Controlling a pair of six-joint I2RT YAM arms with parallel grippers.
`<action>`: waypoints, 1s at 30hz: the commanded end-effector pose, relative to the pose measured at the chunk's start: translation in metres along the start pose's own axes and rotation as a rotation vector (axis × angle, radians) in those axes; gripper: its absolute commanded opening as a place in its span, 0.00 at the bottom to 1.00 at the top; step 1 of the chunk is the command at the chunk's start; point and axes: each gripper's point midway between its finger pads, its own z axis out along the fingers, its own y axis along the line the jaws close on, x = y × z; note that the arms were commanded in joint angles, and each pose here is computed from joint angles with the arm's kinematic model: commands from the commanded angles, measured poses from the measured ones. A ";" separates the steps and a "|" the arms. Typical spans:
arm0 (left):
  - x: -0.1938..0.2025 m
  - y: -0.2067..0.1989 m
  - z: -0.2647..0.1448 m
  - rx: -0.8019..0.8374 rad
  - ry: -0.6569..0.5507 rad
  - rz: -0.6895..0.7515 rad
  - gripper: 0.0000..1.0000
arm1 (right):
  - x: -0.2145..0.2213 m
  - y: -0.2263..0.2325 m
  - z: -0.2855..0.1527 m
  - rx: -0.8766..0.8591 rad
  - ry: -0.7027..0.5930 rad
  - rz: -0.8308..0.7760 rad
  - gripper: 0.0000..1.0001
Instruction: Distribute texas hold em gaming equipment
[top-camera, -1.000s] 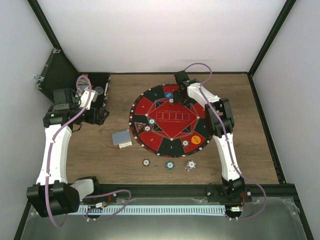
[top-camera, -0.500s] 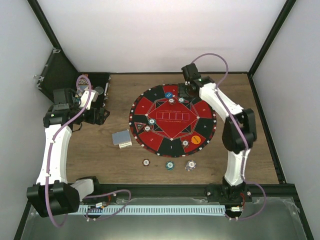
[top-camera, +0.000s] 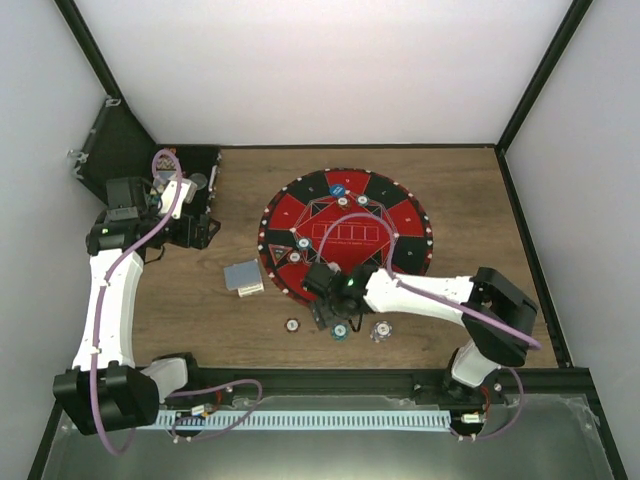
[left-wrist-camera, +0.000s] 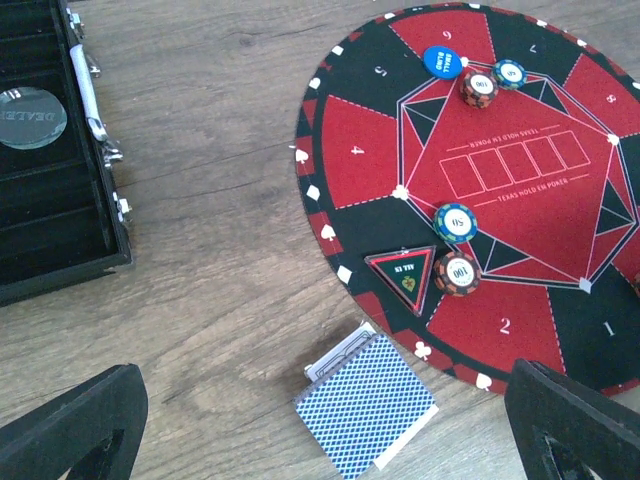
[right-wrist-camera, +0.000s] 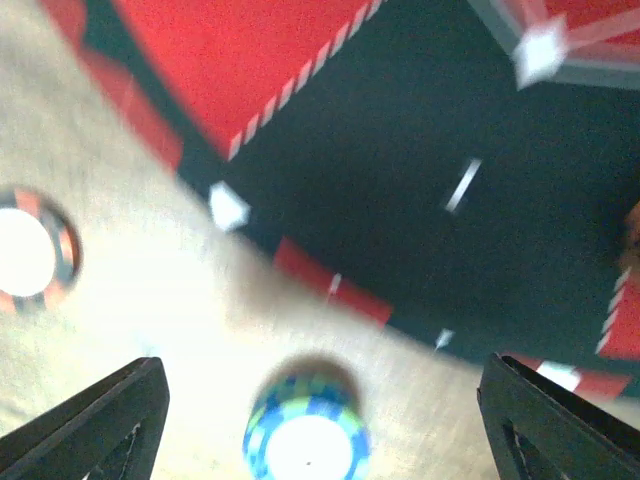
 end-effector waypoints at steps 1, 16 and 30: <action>-0.009 -0.001 -0.004 0.005 -0.042 0.006 1.00 | 0.044 0.017 -0.001 0.016 0.059 0.049 0.88; -0.009 -0.001 -0.008 -0.009 -0.043 0.012 1.00 | 0.085 0.017 0.017 0.061 0.136 0.022 0.79; -0.008 -0.003 -0.009 -0.007 -0.044 0.011 1.00 | 0.079 0.021 0.029 0.072 0.124 0.003 0.62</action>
